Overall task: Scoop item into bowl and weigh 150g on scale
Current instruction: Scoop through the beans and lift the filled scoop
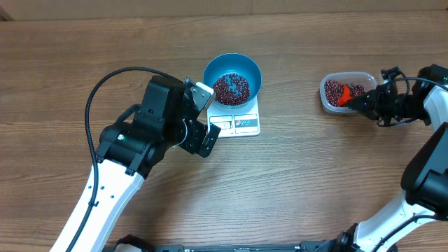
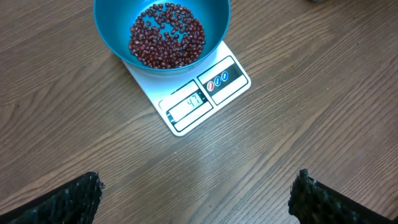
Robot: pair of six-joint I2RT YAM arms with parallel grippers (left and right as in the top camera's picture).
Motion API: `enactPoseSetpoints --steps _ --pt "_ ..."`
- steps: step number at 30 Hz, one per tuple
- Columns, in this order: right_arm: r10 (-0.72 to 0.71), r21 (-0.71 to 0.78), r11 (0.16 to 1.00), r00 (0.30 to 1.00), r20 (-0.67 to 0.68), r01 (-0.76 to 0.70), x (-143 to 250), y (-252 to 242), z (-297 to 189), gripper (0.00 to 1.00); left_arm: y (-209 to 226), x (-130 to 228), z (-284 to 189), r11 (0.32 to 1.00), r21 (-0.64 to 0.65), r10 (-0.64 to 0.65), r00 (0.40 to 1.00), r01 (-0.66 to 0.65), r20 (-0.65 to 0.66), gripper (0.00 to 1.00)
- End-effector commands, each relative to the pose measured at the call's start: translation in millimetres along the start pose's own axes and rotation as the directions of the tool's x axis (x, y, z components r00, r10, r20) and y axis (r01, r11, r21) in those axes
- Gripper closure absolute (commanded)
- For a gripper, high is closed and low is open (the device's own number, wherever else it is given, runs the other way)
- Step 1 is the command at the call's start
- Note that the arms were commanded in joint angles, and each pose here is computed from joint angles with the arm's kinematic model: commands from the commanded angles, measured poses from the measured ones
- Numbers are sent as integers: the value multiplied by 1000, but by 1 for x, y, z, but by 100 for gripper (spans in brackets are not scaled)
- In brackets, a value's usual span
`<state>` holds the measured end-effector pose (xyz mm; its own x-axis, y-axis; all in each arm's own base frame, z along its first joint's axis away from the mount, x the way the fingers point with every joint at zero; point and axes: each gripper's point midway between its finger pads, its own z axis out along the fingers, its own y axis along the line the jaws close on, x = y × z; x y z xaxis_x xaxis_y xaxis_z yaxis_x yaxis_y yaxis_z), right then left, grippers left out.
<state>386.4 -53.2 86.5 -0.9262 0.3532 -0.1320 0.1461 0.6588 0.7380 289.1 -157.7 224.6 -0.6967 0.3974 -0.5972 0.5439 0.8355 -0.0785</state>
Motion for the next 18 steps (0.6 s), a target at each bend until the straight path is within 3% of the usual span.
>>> enactPoseSetpoints --steps 1,18 --pt "14 -30 999 1000 -18 -15 3 -1 8 96 -1 2 0 1000 13 14 1000 -14 -4 0" --pt "65 -116 991 998 19 -62 2 -1 -12 97 -1 2 0 1000 13 14 1000 -14 -4 0"
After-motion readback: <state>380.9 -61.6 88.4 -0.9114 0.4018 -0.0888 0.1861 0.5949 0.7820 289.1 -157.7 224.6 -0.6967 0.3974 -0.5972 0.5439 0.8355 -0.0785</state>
